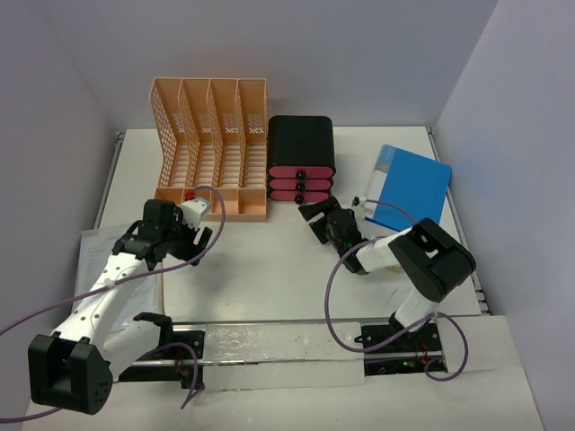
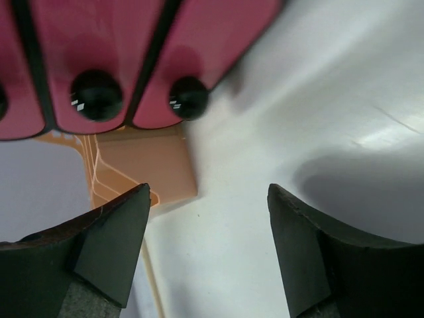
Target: Organize the desk
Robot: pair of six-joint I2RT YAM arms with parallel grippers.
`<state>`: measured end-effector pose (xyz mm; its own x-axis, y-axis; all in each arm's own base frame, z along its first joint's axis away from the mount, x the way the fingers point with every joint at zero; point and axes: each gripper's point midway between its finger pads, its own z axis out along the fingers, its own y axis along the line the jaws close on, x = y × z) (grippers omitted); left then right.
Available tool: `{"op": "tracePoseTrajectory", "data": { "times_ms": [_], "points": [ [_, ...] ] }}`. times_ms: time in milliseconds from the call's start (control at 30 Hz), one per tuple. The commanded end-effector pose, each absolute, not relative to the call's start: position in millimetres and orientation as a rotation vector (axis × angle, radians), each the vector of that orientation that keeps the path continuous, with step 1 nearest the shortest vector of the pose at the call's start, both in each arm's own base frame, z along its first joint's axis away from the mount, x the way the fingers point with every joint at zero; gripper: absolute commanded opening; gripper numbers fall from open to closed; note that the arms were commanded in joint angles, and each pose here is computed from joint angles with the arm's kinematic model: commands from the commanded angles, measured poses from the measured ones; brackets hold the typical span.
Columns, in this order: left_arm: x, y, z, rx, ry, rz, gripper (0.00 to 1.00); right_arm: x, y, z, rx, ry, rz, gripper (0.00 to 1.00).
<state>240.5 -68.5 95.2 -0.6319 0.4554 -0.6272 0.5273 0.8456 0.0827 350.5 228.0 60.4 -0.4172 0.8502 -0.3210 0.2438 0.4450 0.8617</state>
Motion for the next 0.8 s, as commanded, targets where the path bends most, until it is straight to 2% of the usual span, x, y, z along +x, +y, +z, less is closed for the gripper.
{"op": "tracePoseTrajectory", "data": {
  "times_ms": [0,433,567,767],
  "points": [
    [249,-73,118,0.718,2.283,-0.159,0.84,359,225,95,1.097,1.641,1.225,0.77],
    [249,-72,118,0.716,2.287,-0.152,0.84,394,213,72,1.258,1.557,1.181,0.69],
    [249,-71,117,0.715,2.29,-0.148,0.84,409,220,70,1.248,1.562,1.193,0.63],
    [248,-71,113,0.717,2.301,-0.147,0.84,420,224,58,1.285,1.563,1.191,0.63]
  ]
}}
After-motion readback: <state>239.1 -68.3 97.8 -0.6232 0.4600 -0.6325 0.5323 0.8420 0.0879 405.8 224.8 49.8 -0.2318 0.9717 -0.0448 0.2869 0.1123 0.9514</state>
